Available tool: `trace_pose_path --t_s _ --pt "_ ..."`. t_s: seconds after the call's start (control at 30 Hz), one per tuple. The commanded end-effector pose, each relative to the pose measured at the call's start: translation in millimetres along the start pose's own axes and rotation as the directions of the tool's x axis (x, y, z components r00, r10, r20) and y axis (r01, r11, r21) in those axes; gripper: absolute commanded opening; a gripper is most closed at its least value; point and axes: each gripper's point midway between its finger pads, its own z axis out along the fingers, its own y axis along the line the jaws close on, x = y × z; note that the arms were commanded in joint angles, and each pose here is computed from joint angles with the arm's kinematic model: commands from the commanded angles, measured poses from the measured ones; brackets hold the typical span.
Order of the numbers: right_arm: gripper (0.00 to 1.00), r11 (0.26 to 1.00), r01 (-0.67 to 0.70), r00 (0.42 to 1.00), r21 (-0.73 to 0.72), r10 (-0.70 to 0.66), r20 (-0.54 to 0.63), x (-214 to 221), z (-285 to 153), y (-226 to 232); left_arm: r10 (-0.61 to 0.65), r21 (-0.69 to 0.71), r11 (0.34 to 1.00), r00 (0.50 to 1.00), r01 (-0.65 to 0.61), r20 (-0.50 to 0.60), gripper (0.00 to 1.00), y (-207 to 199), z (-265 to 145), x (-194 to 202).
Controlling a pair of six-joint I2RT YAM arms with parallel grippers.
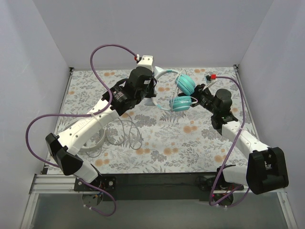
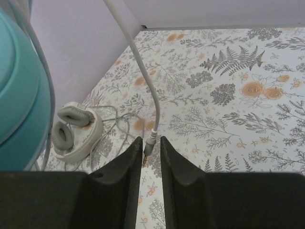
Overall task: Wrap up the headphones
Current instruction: Wrap the headphone cable with the right arm
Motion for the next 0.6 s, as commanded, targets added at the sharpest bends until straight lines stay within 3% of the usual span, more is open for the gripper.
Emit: trace_pose_path --t_s 0.0,0.17,0.37,0.57 --pt "0.27 1.000 0.015 0.999 -0.018 -0.014 0.045 -9.3 0.3 3.0 -0.079 0.039 0.996 0.990 0.075 0.118 0.00 -9.0 -12.6 -42.8" --pt "0.27 1.000 0.011 0.999 -0.015 -0.010 0.051 -9.4 0.1 2.2 -0.079 0.039 0.996 0.990 0.075 0.118 0.00 -9.2 -12.0 -42.7" --pt "0.08 1.000 -0.014 0.999 -0.028 0.016 0.043 -5.1 0.8 2.8 -0.083 0.033 0.996 0.990 0.080 0.116 0.00 -9.5 -8.4 -40.8" --pt "0.02 0.998 -0.051 0.998 -0.036 0.052 0.023 4.0 0.2 1.5 -0.104 0.023 0.995 0.986 0.102 0.128 0.00 -10.1 -2.7 -42.1"
